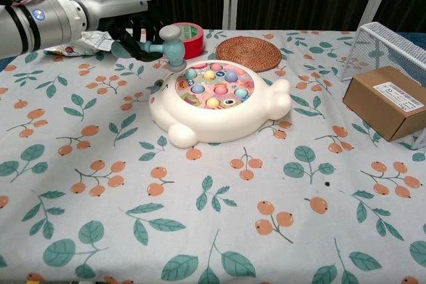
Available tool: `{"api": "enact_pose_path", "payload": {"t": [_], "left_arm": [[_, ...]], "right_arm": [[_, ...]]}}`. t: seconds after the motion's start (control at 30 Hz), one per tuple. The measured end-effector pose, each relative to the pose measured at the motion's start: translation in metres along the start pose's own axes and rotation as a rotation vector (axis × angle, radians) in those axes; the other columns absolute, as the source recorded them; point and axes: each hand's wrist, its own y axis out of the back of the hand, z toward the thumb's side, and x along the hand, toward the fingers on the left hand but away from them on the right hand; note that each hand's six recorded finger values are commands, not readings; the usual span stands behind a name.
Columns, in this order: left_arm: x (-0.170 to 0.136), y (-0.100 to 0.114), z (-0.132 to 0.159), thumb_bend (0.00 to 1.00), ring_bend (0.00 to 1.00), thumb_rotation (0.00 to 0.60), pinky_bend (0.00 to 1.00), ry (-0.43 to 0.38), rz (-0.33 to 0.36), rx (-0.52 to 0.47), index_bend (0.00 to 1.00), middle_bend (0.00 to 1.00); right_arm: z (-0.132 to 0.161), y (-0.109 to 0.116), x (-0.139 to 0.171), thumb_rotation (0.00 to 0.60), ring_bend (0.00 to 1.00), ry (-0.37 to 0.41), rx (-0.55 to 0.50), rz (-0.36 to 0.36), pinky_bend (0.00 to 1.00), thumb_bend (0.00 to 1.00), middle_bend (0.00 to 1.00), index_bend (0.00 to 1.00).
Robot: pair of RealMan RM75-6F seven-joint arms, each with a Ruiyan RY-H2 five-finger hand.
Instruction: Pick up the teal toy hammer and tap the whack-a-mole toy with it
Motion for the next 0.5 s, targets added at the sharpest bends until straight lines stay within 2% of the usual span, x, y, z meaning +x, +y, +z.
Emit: {"api": "enact_pose_path", "payload": {"t": [0.27,0.5], "left_arm": [[0.018,0.003,0.014,0.46,0.44,0.6,0.49,0.015,-0.039,0.01,0.64,0.57],[0.028,-0.006,0.018,0.47,0.44,0.6,0.49,0.032,-0.078,0.06,0.64,0.57]], "right_arm": [[-0.003,0.001,0.0,0.6,0.0,-0.008,-0.002,-0.002,0.0,0.18,0.08,0.01],[-0.008,0.0,0.001,0.6,0.0,-0.02,-0.007,0.001,0.0,0.18,0.08,0.01]]}}
